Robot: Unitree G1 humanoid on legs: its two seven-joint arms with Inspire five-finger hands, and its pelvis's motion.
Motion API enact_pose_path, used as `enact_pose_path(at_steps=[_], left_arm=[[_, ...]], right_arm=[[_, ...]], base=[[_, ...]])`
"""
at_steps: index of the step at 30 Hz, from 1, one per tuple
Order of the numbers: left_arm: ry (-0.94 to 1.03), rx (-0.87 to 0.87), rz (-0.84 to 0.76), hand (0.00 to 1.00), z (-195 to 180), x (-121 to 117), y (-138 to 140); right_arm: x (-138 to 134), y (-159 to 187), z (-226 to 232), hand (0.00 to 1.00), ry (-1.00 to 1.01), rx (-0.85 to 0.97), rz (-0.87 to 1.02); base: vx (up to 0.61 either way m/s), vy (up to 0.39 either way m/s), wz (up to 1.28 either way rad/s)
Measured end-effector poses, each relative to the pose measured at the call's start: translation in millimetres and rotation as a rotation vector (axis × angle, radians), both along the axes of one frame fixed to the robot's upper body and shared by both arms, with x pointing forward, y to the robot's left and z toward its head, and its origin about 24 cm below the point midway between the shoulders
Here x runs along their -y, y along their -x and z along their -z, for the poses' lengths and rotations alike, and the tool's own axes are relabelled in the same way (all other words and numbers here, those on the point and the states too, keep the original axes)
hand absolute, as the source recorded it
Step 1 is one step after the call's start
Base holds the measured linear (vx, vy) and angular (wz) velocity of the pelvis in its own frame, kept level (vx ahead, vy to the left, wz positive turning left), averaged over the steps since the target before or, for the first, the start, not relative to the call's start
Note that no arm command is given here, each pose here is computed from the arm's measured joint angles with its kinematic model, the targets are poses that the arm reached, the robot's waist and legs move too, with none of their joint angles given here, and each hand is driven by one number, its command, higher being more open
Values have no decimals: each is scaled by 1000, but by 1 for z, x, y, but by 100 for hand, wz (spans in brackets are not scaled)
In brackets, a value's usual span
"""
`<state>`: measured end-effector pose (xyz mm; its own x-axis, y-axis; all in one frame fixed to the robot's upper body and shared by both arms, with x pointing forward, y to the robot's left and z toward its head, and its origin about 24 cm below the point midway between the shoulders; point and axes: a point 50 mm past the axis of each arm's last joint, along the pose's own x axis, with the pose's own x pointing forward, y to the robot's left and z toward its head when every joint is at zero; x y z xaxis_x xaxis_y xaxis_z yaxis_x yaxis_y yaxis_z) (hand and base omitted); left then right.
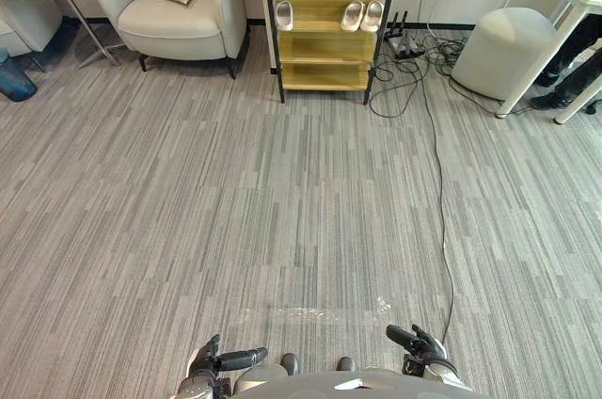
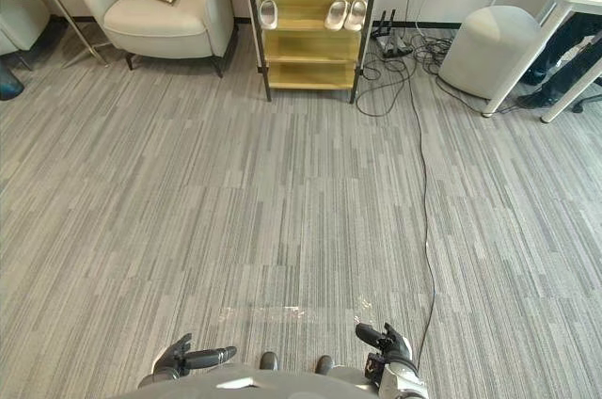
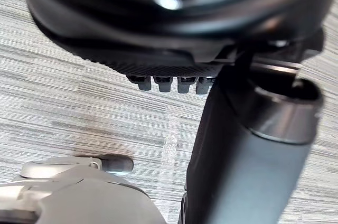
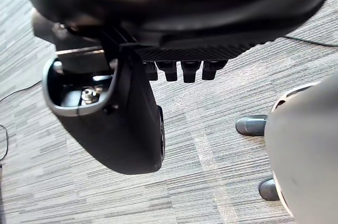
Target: Organize the slippers on the shoe rack
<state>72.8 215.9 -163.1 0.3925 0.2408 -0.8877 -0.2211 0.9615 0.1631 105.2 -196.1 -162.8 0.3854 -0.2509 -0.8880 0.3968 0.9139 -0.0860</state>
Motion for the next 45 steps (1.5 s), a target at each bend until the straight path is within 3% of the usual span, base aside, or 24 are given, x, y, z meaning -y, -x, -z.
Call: enact_pose_path(at_steps=[29,45], left_arm=[[-15,-6,36,100,-1,-2,-2],[-34,18,128,100,-3,4,-21]], right_arm=[[-3,7,2,100,-4,-21,-16],[9,-31,-12,100,36,101,-35]], base=[[-21,-11,-5],[199,9,12]])
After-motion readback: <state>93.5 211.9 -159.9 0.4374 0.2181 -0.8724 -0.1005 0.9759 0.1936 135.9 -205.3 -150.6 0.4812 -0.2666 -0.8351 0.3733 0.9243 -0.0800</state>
